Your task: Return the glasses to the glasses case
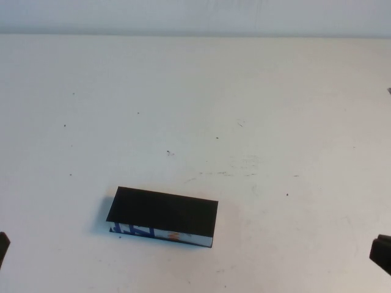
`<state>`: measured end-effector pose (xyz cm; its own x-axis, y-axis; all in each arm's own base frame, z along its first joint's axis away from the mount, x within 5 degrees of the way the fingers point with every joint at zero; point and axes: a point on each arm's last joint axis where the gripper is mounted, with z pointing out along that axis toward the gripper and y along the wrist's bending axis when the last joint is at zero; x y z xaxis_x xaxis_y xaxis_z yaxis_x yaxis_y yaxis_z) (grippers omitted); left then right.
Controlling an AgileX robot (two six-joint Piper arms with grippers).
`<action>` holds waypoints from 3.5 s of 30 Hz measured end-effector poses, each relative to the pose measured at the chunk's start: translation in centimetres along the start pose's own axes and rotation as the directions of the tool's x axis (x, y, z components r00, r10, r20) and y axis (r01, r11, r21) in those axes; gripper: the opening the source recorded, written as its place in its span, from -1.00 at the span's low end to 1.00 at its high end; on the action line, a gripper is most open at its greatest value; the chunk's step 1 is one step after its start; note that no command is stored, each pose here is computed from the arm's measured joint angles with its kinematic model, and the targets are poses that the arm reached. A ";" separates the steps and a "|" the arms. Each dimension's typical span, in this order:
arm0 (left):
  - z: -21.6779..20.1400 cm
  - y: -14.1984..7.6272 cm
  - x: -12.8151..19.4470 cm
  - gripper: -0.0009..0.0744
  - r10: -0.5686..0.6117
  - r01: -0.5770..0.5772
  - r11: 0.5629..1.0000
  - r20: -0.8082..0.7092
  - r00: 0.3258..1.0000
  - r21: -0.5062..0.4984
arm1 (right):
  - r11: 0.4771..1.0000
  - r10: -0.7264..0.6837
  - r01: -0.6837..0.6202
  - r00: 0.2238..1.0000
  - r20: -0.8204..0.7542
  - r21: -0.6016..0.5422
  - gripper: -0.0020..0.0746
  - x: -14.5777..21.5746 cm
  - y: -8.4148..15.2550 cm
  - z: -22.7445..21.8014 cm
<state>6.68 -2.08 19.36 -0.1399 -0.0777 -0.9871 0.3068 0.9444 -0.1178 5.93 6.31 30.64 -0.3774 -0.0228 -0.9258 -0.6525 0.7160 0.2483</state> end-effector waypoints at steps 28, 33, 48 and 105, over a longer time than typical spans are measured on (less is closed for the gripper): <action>0.0 0.1 0.0 -0.98 -0.015 0.015 1.000 0.000 1.000 -0.012 | 0.833 0.026 -0.172 0.962 0.273 0.526 -0.98 8.1 -6.5 -0.2; 0.0 0.1 0.0 -0.98 -0.015 0.015 1.000 0.000 1.000 -0.016 | 0.777 -0.005 -0.235 0.925 0.379 0.584 -0.98 9.8 -6.6 -1.3; 0.0 0.3 0.0 -0.98 -0.015 0.015 0.999 0.001 1.000 -0.034 | 0.769 0.037 -0.180 0.970 0.239 0.613 -0.98 12.2 -6.9 -0.6; -1.7 1.7 2.1 -0.98 0.043 -0.093 0.948 -0.168 0.985 -0.304 | 0.772 0.076 -0.182 0.978 0.196 0.609 -0.98 12.7 -6.9 -0.5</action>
<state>5.30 -0.09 17.26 -0.2830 0.0178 -0.9590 0.0176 0.9998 0.0133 5.28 0.77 17.30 -0.2893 0.1691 -0.9422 -0.0341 0.9818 0.1867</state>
